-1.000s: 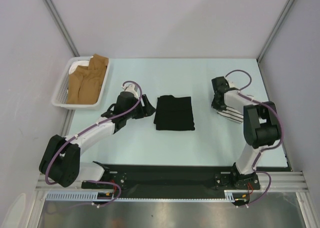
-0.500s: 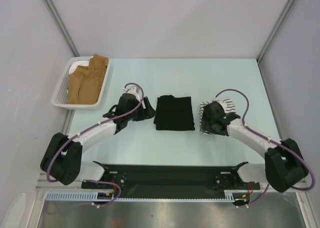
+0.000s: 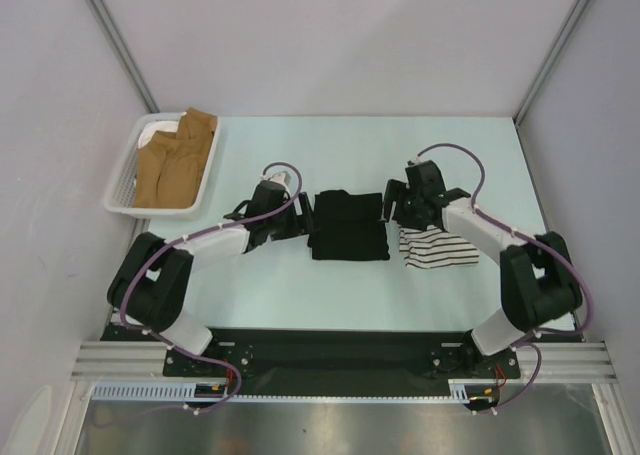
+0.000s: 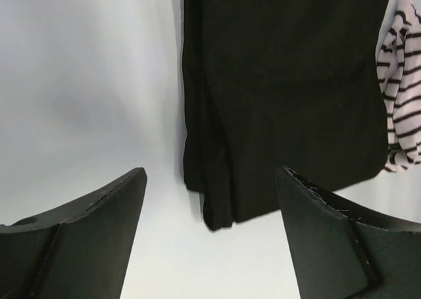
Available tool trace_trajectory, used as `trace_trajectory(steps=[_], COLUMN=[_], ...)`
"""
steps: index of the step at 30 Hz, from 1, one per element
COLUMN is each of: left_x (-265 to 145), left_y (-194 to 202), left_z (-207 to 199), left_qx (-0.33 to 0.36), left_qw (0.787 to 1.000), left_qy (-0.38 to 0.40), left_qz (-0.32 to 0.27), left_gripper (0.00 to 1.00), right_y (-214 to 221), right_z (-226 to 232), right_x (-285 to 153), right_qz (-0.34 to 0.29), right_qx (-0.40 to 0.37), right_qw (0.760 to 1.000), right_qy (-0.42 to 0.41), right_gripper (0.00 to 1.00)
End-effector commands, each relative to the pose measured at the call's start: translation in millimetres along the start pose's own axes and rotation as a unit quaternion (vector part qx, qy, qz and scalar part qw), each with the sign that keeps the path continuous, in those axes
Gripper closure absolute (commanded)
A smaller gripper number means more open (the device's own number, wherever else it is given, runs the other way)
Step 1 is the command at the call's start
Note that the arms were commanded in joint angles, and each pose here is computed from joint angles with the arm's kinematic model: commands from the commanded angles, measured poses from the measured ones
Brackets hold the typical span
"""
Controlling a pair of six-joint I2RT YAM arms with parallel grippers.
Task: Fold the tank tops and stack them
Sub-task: Neatly place the folded tank top to the corner
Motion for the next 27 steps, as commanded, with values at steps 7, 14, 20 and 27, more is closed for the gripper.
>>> trace_trajectory(steps=[7,14,20,27], left_x=[41.5,63.4,78.7,84.6], left_y=[-20.5,-13.2,8.3,8.2], left_z=[-8.5,-3.0,1.2,-4.1], left_qx=[-0.001,-0.015,-0.033,-0.029], left_qw=[1.000,0.999,0.997,0.998], left_qy=[-0.001,-0.015,-0.026,-0.017], left_qz=[0.002,0.030,0.063,0.058], left_gripper=[0.15,0.29,0.61,1.00], right_y=[4.4,18.3,27.0,11.2], right_z=[4.1,7.1,3.4,10.9], right_x=[64.3,83.6,85.8,82.9], right_qz=[0.053,0.082,0.071,0.042], right_qx=[0.019,0.018,-0.008,-0.027], right_qw=[0.998,0.996,0.997,0.998], right_qy=[-0.036,-0.039,0.009,0.030], right_gripper=[0.30,0.39,0.62,1.00])
Point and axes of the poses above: each gripper's point midway between its finger pads, its own x axis out along the fingers, its own z axis along the line the jaws close on, y = z × x, the point moved 4 cm from there along -x, back along the fingers, and after that the axes turned 5 degrees about x, right-handed, at the moved point
